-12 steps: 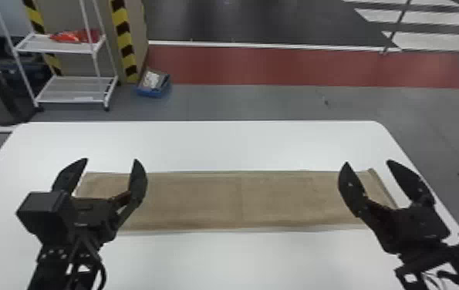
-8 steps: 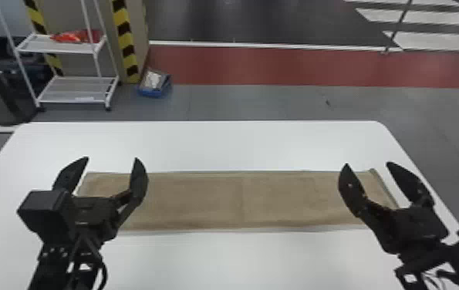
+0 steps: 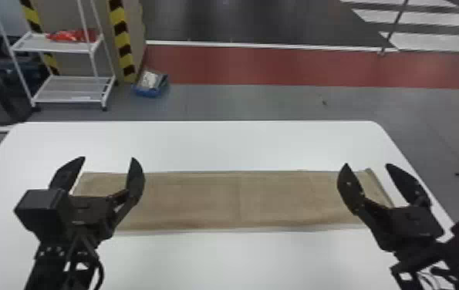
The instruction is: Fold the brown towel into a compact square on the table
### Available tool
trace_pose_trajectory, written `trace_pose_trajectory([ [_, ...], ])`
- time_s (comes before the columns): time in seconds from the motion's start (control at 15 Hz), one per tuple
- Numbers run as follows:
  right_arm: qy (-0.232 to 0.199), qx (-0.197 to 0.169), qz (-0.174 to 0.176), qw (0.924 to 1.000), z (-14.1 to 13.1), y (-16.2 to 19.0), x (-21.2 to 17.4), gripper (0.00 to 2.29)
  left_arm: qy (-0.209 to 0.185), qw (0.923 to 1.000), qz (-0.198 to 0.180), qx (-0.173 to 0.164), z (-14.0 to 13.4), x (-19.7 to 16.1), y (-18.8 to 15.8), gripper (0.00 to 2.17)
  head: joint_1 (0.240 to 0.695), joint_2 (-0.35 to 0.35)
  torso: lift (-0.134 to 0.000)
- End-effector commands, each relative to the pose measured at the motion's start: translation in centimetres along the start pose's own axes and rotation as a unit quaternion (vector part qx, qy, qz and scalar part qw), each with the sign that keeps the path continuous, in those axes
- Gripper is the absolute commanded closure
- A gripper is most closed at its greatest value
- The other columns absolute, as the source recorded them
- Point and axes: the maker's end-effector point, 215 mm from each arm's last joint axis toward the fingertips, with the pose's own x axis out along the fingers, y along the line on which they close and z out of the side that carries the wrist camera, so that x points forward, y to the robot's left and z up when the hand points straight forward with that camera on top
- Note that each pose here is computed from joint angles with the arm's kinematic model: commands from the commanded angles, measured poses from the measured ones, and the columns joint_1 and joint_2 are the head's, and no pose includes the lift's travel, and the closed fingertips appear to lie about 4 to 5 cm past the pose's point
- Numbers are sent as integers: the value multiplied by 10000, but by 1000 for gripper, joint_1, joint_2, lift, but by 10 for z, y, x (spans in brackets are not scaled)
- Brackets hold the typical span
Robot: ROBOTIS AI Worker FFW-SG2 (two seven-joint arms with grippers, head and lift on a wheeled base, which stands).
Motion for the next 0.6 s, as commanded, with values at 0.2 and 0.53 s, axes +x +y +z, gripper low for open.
trace_pose_trajectory([
  [0.2, 44, 6, -17, 10000, -4, -3, -1, 90, 470, 9988, 104, 131, -43, 20, 15, 83, 695, -75, -114],
  [0.53, 126, 0, -19, 9999, -13, -6, -1, 90, 1655, 9853, 378, 167, -109, 20, 68, 110, 695, -34, -114],
])
